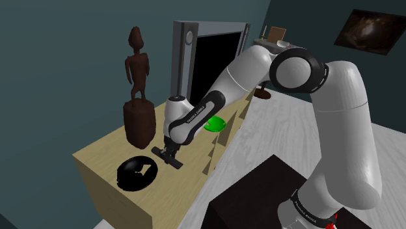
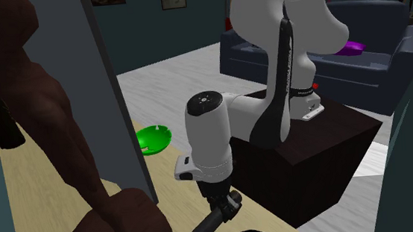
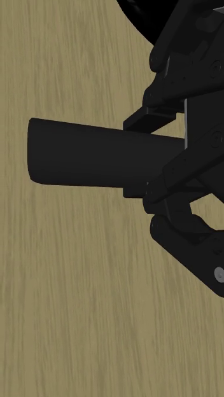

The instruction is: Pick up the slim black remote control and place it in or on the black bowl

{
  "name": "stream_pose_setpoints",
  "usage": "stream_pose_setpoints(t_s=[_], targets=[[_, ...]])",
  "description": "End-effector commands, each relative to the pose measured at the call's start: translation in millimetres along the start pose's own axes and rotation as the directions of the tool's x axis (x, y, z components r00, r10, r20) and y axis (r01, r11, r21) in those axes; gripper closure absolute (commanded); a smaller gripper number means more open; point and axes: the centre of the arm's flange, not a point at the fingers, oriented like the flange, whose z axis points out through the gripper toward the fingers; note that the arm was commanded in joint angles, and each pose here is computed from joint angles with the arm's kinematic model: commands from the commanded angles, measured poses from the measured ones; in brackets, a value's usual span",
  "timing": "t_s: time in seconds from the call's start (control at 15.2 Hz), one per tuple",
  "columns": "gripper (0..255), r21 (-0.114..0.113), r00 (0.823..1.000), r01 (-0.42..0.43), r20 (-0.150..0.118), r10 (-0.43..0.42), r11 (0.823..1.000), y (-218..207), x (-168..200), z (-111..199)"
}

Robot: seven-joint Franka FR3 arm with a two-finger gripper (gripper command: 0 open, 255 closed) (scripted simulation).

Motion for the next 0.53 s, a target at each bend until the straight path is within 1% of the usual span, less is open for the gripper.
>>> stream_pose_setpoints(t_s=[0.0, 0.46], targets=[[255, 0.0, 1.0, 0.0, 0.0, 0.0, 1.0, -1.2, 0.0, -11.1], [255, 0.0, 1.0, 0.0, 0.0, 0.0, 1.0, -4.2, -0.4, -47.9]])
